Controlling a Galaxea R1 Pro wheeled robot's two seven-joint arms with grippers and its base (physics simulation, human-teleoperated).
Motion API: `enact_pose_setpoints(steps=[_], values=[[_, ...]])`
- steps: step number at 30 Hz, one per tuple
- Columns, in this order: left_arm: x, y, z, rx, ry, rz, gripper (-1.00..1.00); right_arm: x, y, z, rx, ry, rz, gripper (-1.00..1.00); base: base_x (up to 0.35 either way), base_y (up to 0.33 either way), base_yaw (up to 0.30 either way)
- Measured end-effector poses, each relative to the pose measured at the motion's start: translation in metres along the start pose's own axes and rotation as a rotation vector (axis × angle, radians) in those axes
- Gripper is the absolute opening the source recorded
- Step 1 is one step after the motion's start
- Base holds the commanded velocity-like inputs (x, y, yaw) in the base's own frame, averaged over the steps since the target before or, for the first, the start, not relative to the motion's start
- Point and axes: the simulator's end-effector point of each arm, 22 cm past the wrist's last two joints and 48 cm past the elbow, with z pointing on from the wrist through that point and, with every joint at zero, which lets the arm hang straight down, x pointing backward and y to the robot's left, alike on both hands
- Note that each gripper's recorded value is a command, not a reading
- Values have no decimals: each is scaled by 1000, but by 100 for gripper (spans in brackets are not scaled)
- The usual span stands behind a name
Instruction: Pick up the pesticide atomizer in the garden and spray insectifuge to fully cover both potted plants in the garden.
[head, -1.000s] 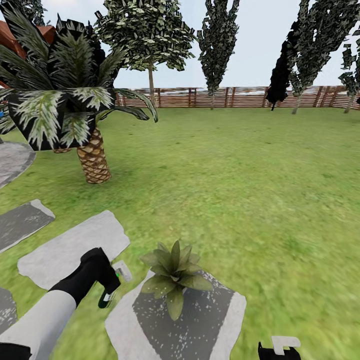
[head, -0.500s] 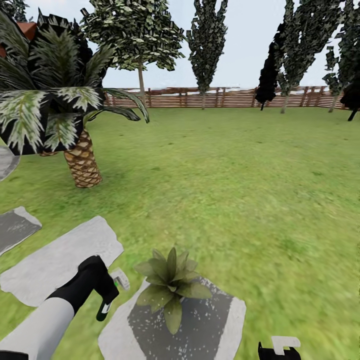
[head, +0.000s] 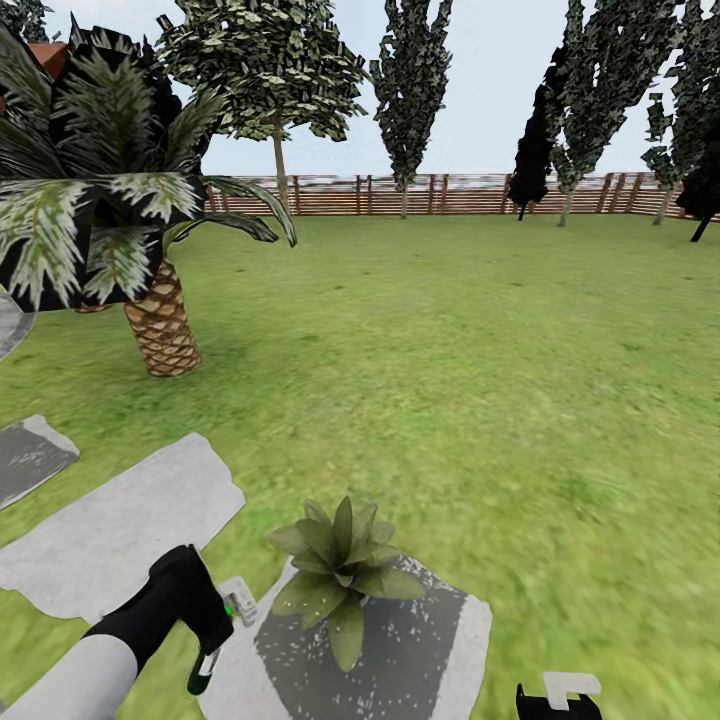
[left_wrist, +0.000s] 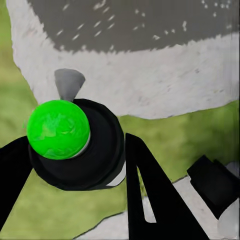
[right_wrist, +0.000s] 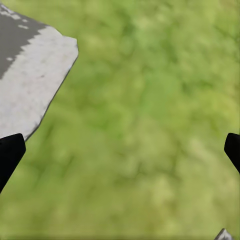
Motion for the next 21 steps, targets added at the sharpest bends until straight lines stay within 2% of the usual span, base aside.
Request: enact_pose_setpoints(steps=[3,4,9,13,16,17,19,21], values=[[-6,-21,-5,100,-9,15,-100,0,0,0,0,0,0,100,0,0,0],[-10,-23,-10,114,-17,25,-100,0,0,0,0,0,0,100,0,0,0],[-29,-5,-34,79,-60,48,-100,-1,0,0,0,-1,0,100,0,0,0],[-2,16,-38,51,-23,30,-100,0,0,0,0,1,0,100,0,0,0],[-4,15,-38,50,-18,38,-100,0,0,0,0,1,0,100,0,0,0],[-8,13,-40,55,-21,46,-100,0,0,0,0,1,0,100,0,0,0],[-28,-9,-42,100,-35,88,-100,0,0,0,0,1,0,100,0,0,0],[-48,-26,-49,128,-34,146,-100,0,0,0,0,0,0,100,0,0,0]])
